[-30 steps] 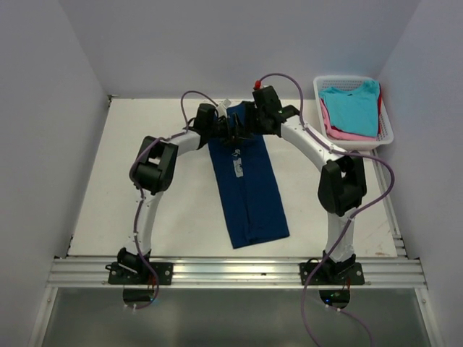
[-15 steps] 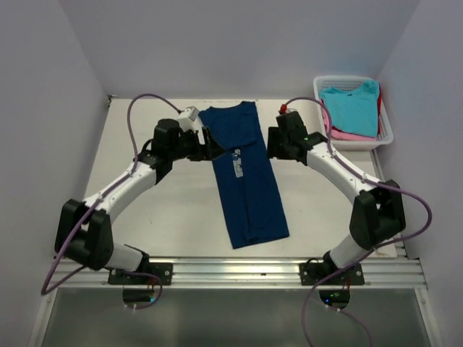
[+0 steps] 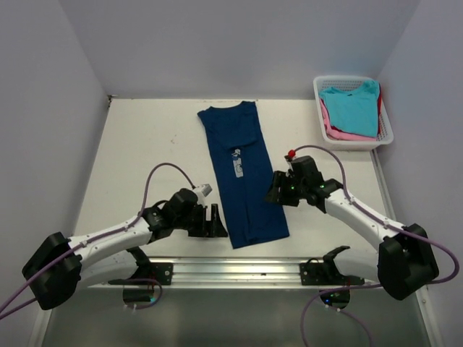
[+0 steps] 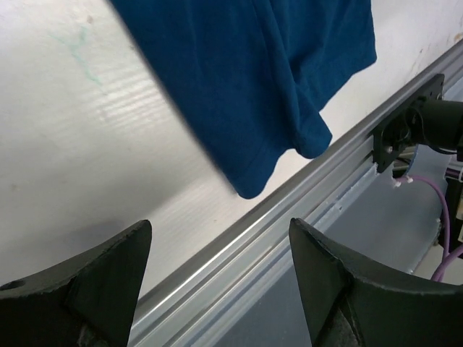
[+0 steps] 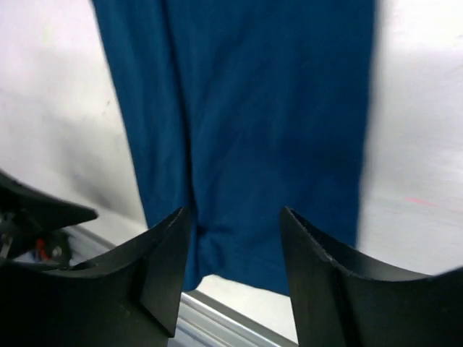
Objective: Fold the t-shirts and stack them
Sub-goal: Fold the tshirt
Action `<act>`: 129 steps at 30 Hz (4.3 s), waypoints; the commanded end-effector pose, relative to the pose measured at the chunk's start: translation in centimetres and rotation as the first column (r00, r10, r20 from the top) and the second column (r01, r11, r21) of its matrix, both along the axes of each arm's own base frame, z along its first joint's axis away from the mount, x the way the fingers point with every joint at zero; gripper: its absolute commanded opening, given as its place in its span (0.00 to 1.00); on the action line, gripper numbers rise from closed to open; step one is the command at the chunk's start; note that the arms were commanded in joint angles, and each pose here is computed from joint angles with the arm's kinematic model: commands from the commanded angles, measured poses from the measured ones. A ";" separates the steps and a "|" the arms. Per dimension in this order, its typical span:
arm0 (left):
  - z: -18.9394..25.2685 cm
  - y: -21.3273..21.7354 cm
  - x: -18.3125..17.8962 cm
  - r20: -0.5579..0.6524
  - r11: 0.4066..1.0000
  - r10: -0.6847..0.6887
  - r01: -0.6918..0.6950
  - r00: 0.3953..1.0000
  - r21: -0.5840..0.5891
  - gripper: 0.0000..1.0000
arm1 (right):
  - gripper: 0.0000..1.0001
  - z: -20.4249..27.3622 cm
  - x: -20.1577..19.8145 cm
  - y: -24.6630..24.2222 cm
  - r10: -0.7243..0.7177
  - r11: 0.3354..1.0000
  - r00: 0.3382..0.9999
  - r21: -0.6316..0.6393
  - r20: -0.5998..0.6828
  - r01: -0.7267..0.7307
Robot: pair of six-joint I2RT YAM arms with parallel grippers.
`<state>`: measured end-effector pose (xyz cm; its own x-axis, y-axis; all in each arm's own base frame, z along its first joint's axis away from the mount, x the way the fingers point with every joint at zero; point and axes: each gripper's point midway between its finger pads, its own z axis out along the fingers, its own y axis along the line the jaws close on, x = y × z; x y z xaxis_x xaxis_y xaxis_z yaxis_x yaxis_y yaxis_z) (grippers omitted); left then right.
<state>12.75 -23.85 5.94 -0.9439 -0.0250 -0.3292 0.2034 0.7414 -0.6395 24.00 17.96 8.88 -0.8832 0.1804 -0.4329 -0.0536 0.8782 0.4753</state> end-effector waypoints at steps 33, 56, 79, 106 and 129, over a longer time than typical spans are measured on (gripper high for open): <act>-5.9 -5.8 0.2 -0.050 0.995 0.083 -0.085 0.995 -0.052 0.52 | 0.00 -7.0 -6.6 2.9 0.006 0.999 0.984 -0.034 -0.178 -0.012; -1.3 -1.1 2.0 0.135 0.977 0.158 -0.175 0.978 0.119 0.00 | 0.00 -7.3 -8.2 6.3 0.060 0.998 0.979 -0.012 -0.195 -0.063; -1.2 2.5 0.0 0.082 0.952 0.188 -0.202 0.979 0.229 0.00 | 0.04 -4.4 -9.5 12.0 0.185 0.977 0.976 -0.085 -0.115 -0.195; -1.8 4.0 -3.5 -0.056 0.962 0.202 -0.187 0.978 0.201 0.46 | 0.00 0.7 -14.4 22.8 0.399 0.872 0.909 0.355 -0.120 -0.336; -1.7 6.2 -3.0 -0.009 0.927 0.288 -0.276 0.958 0.255 0.43 | 0.00 -8.1 -15.0 14.6 0.214 0.974 0.939 -0.016 -0.269 -0.227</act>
<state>9.35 -18.41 4.22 -0.9374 -0.1770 -0.3000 -0.0252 0.8935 -0.4484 8.80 32.18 1.33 -0.9840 -0.0474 -0.1717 -0.1234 0.8767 0.4650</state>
